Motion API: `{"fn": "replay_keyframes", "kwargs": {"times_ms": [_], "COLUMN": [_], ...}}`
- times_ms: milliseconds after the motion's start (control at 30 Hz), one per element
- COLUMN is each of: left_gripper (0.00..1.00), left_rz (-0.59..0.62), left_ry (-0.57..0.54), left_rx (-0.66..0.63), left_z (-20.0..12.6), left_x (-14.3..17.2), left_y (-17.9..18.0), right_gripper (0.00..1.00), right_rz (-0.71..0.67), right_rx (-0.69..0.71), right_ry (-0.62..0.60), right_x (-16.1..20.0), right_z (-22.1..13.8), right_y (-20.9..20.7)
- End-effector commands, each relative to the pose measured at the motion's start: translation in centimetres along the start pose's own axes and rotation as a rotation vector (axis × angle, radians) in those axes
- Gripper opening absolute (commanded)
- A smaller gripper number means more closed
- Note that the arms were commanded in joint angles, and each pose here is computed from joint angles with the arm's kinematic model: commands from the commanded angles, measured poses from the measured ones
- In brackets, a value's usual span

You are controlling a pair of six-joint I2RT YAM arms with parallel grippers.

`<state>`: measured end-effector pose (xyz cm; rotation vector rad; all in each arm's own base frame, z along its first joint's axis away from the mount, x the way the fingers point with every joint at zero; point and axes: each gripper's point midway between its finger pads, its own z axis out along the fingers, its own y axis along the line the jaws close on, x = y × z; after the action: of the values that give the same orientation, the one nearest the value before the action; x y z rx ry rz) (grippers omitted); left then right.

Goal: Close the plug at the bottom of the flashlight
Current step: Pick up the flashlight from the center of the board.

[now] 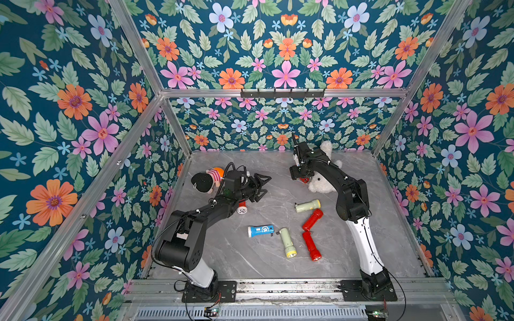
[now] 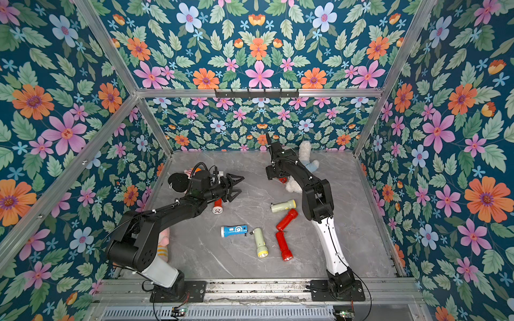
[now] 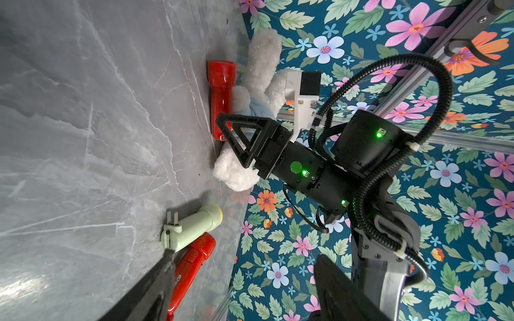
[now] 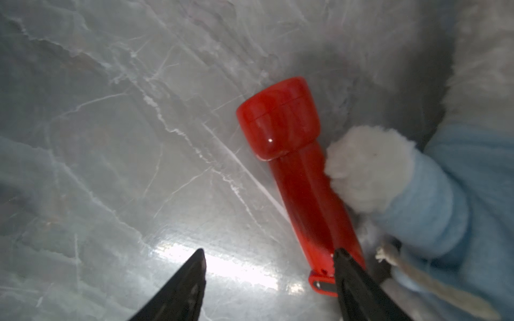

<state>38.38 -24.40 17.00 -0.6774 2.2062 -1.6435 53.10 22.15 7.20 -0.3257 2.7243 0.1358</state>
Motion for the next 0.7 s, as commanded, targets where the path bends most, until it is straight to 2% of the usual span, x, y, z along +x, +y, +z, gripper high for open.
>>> {"fn": "replay_keyframes", "kwargs": {"times_ms": [0, 200, 367, 467, 567, 667], "left_gripper": [0.81, 0.82, 0.82, 0.82, 0.82, 0.82], "left_rz": [0.022, 0.024, 0.023, 0.022, 0.033, 0.035], "left_ry": [0.000, -0.009, -0.025, -0.040, -0.056, -0.073], "left_rx": [-0.001, -0.018, -0.037, -0.055, -0.077, -0.094], "left_z": [-0.3, -0.5, -1.0, -1.5, -2.1, -2.6], "left_x": [-0.1, -0.5, -1.1, -1.7, -2.4, -3.1], "left_y": [0.0, 0.3, 0.7, 0.9, 1.1, 1.3], "right_gripper": [0.73, 0.72, 0.60, 0.44, 0.15, 0.00], "right_rz": [-0.015, -0.020, -0.021, -0.064, -0.148, -0.209], "right_rx": [-0.005, -0.028, -0.086, -0.104, -0.125, -0.120], "right_ry": [0.033, 0.079, 0.117, 0.135, 0.153, 0.164], "right_x": [0.5, 1.1, 2.3, 3.4, 4.6, 5.7], "right_z": [0.2, 2.0, 2.8, 2.8, 2.8, 2.7], "right_y": [-0.2, 0.0, 1.3, 2.5, 4.2, 5.3]}}
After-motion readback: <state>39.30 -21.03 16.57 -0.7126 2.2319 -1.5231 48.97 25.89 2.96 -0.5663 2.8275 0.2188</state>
